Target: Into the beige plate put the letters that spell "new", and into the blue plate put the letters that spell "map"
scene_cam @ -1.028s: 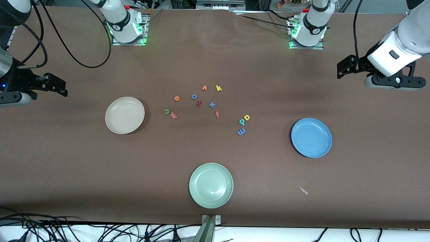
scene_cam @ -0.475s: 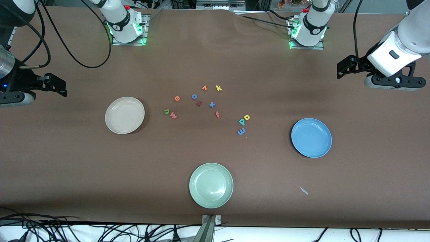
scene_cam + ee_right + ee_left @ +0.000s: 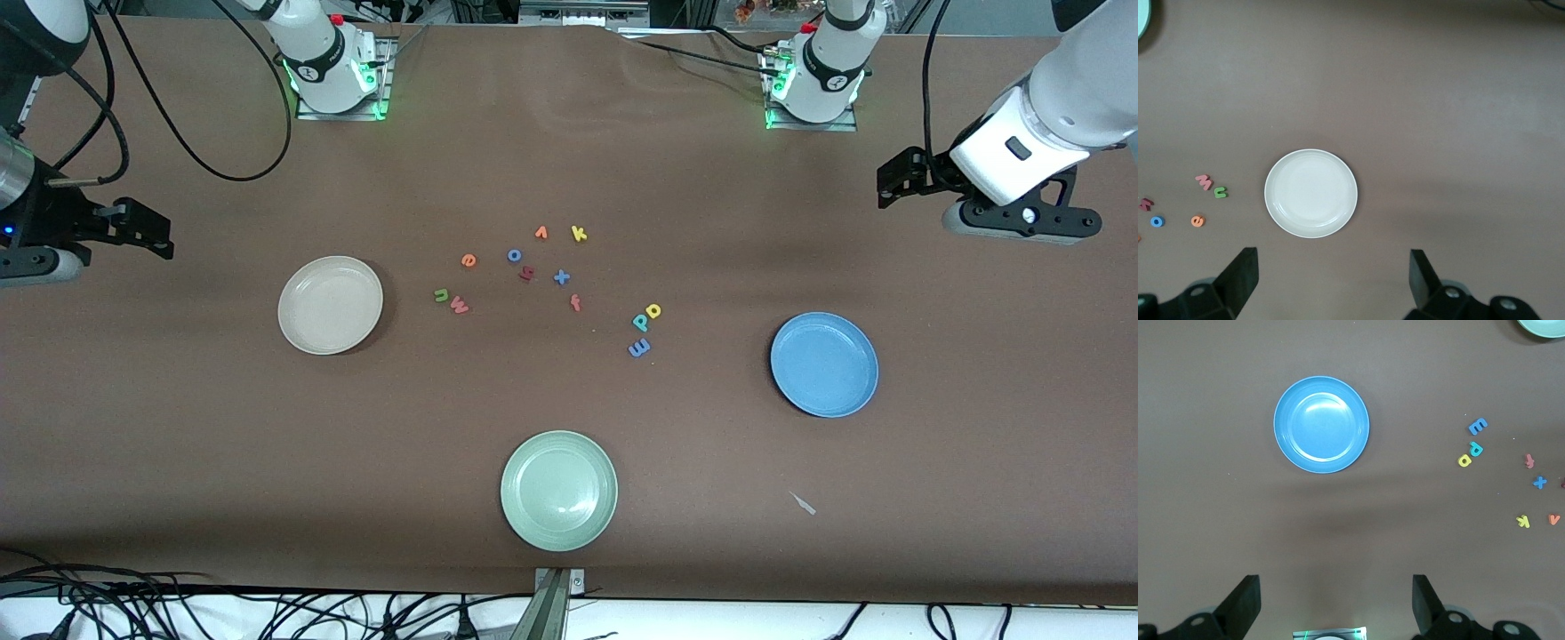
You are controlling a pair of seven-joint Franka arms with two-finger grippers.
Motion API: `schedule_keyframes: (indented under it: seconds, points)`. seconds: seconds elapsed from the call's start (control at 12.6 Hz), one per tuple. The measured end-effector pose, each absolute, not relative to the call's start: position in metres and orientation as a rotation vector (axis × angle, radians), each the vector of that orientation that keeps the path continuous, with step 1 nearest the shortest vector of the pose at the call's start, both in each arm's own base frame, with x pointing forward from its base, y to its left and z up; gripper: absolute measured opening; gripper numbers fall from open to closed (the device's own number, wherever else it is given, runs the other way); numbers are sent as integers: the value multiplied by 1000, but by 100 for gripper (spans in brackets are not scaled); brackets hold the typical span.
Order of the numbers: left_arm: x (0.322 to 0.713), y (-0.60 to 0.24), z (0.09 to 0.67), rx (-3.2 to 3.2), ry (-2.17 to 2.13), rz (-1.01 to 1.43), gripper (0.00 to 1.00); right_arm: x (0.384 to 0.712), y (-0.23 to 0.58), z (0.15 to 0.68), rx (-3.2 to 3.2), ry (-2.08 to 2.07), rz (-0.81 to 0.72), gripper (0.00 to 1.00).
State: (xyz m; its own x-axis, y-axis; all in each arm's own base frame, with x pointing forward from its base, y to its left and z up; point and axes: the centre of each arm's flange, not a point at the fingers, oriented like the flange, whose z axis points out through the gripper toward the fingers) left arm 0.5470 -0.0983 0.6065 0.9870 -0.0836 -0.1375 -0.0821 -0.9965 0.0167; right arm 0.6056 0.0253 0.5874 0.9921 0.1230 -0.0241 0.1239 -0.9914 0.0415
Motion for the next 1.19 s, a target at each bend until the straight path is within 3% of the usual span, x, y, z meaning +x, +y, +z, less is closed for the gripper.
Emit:
schedule_keyframes:
  seconds: [0.47, 0.71, 1.19]
  points:
    - [573, -100, 559, 3108, -146, -297, 100, 628, 40, 546, 3100, 226, -67, 100]
    - [597, -97, 510, 3096, -136, -372, 100, 622, 77, 537, 3127, 306, -118, 100]
    - [610, -105, 489, 3088, -175, -342, 100, 630, 165, 474, 3142, 316, -177, 100]
